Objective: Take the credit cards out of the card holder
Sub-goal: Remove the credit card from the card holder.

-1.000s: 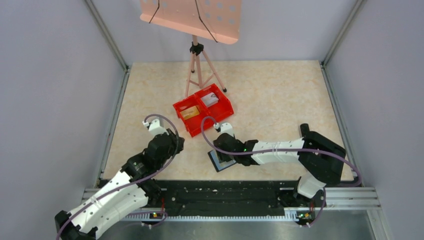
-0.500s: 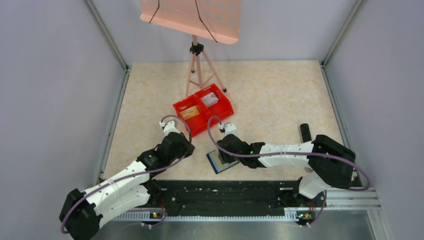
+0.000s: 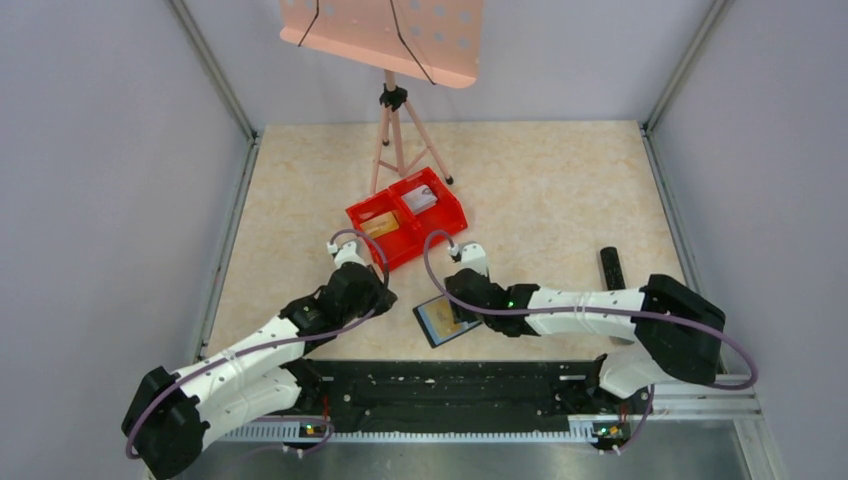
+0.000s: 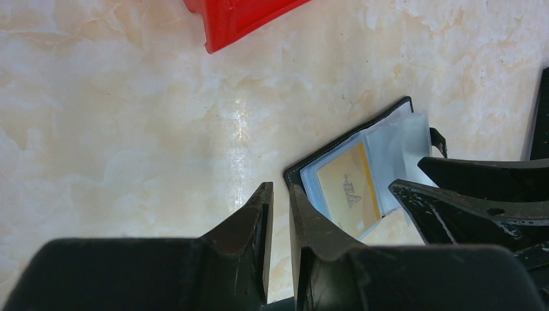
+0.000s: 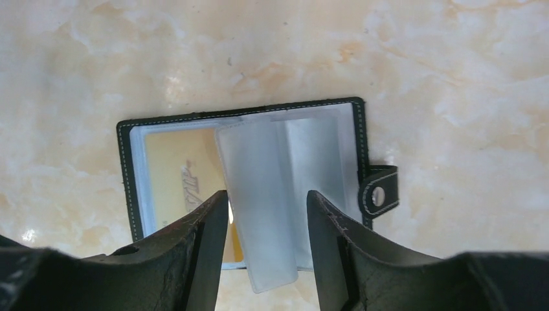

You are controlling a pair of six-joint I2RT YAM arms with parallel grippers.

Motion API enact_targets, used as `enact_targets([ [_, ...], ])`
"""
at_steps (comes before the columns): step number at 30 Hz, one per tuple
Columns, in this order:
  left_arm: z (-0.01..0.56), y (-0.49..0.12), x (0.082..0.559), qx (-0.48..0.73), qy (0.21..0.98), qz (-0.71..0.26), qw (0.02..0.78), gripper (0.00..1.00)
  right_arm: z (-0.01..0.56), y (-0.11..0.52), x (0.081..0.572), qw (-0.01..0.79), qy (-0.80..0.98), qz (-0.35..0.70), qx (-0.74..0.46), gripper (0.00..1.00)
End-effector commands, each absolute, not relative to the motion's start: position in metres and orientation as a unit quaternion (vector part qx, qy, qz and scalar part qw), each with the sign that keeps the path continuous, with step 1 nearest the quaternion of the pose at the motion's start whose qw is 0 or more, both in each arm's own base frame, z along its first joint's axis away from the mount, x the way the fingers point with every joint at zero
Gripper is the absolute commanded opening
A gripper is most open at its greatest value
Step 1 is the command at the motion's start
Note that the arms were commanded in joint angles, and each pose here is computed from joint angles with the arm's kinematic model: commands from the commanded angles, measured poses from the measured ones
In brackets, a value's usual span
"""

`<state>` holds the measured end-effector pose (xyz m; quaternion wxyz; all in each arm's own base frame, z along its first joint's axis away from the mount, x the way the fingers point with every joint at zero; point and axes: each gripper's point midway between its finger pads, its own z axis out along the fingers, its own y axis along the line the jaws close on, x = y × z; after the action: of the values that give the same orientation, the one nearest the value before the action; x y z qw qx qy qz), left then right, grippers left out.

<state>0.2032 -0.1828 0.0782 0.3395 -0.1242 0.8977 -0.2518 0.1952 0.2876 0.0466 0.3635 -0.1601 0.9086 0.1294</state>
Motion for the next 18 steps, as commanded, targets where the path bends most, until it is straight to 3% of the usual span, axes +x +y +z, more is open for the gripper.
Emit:
enact_targets([
  [1, 0.096, -0.194, 0.211, -0.127, 0.883, -0.282, 0.354, 0.20, 0.071, 0.267, 0.208, 0.402, 0.901, 0.098, -0.127, 0.48],
  [10, 0.090, -0.200, 0.210, -0.121, 0.886, -0.287, 0.343, 0.20, 0.093, 0.246, 0.209, 0.412, 0.901, 0.091, -0.103, 0.45],
  [18, 0.084, -0.210, 0.208, -0.112, 0.888, -0.305, 0.325, 0.20, 0.121, 0.304, 0.189, 0.380, 0.870, 0.277, -0.151, 0.38],
])
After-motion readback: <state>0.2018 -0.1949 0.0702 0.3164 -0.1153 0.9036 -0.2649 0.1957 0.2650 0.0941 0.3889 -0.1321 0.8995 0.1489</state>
